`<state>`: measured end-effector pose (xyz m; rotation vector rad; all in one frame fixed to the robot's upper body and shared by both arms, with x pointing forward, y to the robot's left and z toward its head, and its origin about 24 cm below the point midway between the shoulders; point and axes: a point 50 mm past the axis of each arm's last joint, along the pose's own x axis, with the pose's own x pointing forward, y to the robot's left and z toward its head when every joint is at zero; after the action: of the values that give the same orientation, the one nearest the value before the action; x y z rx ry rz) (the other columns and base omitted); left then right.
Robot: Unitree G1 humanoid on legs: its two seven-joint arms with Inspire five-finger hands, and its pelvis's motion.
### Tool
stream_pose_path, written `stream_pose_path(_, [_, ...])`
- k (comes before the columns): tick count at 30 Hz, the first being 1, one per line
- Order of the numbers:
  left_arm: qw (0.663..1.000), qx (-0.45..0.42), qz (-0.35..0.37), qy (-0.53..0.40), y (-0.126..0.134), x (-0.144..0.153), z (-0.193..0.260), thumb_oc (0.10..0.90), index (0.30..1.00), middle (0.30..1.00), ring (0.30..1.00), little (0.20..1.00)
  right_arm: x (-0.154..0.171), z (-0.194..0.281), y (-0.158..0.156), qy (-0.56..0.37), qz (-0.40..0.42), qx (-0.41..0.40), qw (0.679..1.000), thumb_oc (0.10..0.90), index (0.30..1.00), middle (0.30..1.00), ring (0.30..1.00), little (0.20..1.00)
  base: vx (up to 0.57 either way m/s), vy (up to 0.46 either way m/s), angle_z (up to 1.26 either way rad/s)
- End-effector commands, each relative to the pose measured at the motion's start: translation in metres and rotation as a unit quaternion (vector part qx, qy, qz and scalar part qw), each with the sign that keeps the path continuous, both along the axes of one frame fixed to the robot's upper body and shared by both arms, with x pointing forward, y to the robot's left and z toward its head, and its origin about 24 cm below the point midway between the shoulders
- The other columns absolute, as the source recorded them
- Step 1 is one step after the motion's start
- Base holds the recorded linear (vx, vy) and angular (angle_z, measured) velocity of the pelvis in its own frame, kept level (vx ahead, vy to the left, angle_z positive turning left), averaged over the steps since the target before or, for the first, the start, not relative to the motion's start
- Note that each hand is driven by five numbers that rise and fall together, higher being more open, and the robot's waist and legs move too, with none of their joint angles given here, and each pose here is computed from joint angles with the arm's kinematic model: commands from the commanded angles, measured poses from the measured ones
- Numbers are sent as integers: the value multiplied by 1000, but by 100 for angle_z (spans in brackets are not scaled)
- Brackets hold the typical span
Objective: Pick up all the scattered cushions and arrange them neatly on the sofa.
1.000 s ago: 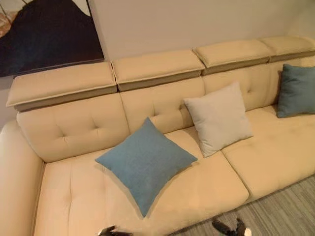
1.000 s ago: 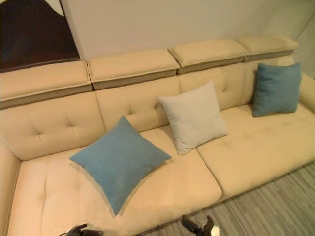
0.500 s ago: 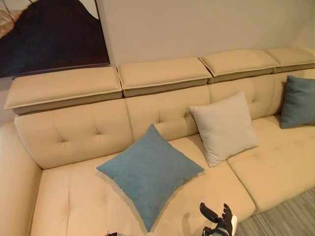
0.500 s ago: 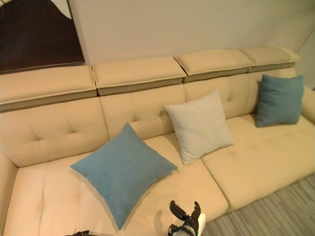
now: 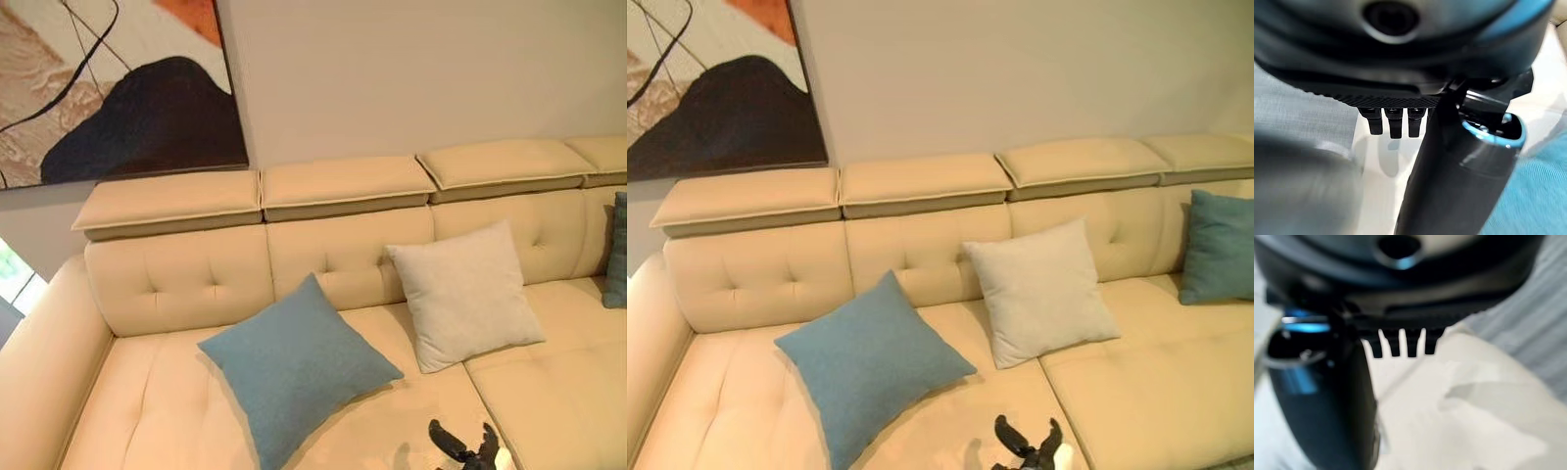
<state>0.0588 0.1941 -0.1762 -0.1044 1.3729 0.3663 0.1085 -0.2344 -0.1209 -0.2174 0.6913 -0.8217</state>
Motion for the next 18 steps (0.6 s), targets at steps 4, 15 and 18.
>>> stream_pose_path(4, [992, -25, 81, -90, 1, 50, 10, 800, 900, 900, 900, 900, 58, 53, 10, -168, 78, -78, 980, 800, 900, 900, 900, 900, 13, -67, 11])
stream_pose_path(15, [976, 41, 99, -189, 2, 147, 52, 800, 900, 900, 900, 900, 111, 84, 60, -232, 238, -61, 941, 800, 900, 900, 900, 900, -33, -23, 12])
stream_pose_path(18, [975, 74, 46, -203, 17, 180, 75, 800, 900, 900, 900, 900, 182, 148, -54, -234, 216, -83, 944, 800, 900, 900, 900, 900, -92, -48, 10])
